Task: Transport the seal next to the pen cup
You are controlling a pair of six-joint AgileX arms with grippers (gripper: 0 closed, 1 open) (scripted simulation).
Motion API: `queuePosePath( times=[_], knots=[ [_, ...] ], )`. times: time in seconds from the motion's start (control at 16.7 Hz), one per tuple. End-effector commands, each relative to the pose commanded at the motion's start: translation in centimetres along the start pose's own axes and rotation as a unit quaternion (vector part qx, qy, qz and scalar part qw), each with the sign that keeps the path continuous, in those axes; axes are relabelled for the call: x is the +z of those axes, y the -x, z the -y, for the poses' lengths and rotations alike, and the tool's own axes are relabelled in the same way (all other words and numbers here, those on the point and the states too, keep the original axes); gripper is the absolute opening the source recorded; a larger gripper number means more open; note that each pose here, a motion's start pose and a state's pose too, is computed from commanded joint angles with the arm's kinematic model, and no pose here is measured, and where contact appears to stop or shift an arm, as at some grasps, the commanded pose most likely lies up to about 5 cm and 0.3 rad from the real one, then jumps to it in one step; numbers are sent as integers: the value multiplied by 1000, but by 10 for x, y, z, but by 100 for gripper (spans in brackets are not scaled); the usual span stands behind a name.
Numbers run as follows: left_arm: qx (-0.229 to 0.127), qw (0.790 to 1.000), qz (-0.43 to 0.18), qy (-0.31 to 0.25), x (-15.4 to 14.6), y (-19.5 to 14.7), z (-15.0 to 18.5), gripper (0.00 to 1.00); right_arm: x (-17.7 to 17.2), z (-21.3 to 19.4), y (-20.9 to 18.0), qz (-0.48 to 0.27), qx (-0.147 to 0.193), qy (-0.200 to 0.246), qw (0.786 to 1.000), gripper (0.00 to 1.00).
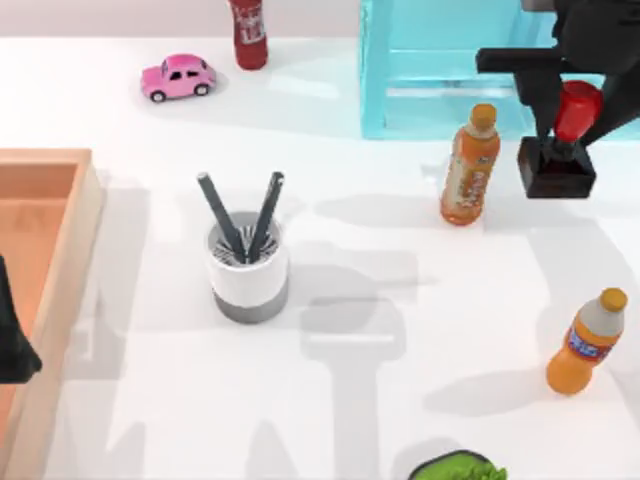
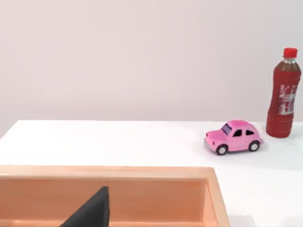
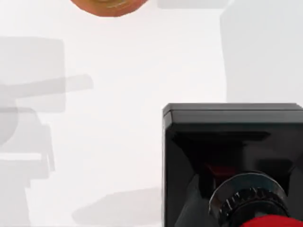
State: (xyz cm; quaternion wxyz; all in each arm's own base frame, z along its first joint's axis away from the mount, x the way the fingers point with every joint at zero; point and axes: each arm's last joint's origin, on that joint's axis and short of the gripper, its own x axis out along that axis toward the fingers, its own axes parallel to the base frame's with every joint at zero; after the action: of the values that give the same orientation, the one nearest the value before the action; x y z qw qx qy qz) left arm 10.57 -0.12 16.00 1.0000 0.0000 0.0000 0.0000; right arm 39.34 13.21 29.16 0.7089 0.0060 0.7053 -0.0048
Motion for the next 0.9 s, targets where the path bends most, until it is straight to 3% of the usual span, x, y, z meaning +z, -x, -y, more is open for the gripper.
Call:
queuePosePath(
  times=[0.3,0.6,0.9],
  knots=[
    [0,1000,0,0,0,0,0,100,-18,-65,0,27,-11,1,1000,0],
    [0,1000,0,0,0,0,0,100,-73,-160,0,72,-7,4,997,0],
    [0,1000,0,0,0,0,0,100,-89,-180,1,87,-2,3,996,0]
  ],
)
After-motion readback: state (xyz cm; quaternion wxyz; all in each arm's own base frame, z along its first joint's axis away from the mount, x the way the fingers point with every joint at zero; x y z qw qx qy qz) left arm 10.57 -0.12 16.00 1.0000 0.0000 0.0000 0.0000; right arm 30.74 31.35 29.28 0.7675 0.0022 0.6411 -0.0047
